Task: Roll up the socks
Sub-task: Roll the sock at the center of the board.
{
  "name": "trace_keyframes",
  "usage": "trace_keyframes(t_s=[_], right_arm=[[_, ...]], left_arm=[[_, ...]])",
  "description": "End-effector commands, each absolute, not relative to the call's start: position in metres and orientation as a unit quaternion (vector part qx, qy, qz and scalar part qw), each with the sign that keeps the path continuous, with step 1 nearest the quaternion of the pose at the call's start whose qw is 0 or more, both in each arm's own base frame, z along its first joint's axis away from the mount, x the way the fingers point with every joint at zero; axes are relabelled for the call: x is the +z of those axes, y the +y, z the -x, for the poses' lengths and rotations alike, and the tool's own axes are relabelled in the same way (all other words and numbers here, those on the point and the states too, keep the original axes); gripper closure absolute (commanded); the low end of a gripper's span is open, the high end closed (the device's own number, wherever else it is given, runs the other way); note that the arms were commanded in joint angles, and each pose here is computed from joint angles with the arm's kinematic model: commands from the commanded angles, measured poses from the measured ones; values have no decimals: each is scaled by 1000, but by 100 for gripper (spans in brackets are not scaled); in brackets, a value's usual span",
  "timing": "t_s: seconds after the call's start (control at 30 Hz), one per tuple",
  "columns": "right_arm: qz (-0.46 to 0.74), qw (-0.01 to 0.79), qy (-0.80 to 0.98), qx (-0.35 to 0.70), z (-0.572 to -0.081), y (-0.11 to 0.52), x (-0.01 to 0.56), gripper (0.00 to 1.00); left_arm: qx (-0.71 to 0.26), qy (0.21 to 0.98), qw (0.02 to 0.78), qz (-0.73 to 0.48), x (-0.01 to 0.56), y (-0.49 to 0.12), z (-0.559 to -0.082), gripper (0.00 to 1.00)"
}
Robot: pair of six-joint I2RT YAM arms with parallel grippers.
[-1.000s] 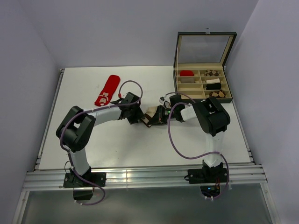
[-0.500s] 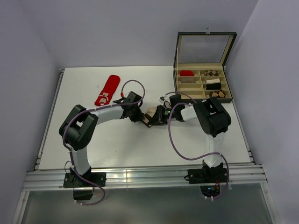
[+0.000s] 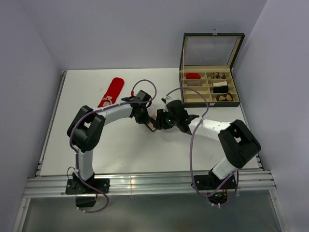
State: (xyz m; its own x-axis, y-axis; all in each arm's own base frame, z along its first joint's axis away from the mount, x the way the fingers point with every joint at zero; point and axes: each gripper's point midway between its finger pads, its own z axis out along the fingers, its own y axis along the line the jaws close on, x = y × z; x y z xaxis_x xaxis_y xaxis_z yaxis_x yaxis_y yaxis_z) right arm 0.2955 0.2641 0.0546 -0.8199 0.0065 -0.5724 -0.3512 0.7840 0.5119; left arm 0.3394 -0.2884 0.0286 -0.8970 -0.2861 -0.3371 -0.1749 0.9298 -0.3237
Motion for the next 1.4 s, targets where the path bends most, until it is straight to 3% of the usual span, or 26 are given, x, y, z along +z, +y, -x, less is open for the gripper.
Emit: trace_keyframes(t_s=[0.0,0.4,0.93,1.37], right_arm=[[142,390,889,193,-309,258,72,52],[229,431,863,133,-305,307,74,51],[292,418,855,94,-294,330,35,52],[263,457,841,124,-286,318,42,54]], left_arm=[[-87,977,176,86,16,-270,-330,99],[-113,977,160,80,14,-279,-325,99],[-118,978,153,81,12,-282,-323,99],[-125,977,151,81,12,-284,-323,100]])
